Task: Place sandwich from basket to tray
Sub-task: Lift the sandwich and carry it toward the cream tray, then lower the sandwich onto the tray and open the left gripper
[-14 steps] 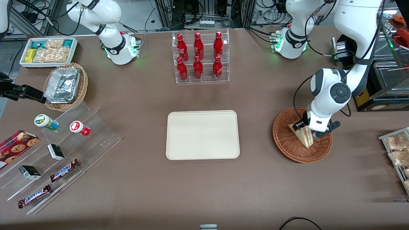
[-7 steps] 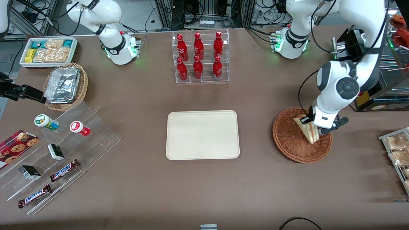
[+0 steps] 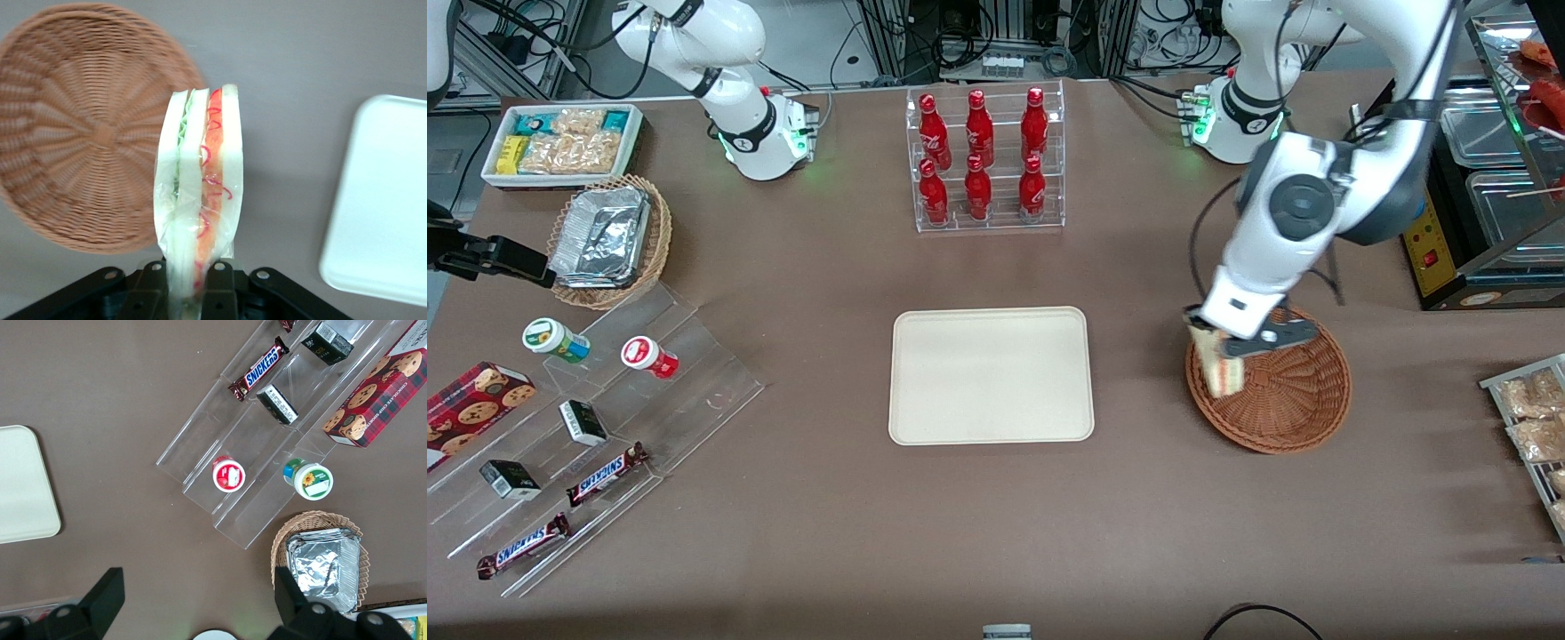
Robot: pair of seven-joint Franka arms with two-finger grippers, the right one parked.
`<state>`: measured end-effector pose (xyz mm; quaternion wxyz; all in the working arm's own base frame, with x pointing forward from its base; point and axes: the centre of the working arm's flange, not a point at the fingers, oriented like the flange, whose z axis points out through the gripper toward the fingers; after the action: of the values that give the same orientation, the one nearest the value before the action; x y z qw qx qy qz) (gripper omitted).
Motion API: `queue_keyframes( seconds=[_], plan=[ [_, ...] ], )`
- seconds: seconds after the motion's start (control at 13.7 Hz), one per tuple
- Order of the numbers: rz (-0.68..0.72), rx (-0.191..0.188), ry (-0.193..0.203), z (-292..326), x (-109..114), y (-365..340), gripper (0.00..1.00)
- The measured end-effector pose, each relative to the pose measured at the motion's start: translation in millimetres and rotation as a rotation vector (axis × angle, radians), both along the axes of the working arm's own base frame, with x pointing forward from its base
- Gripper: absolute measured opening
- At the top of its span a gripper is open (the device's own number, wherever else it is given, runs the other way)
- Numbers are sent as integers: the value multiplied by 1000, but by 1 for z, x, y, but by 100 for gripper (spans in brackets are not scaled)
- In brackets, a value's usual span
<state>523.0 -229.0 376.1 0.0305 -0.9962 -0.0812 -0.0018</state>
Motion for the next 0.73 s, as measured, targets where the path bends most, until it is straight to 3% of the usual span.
queue_keyframes(
  seconds=[0.29, 0.73],
  plan=[
    [-71, -43, -11, -8, -3, -109, 17],
    [-157, -86, 24, -64, -4, -224, 17]
  ],
)
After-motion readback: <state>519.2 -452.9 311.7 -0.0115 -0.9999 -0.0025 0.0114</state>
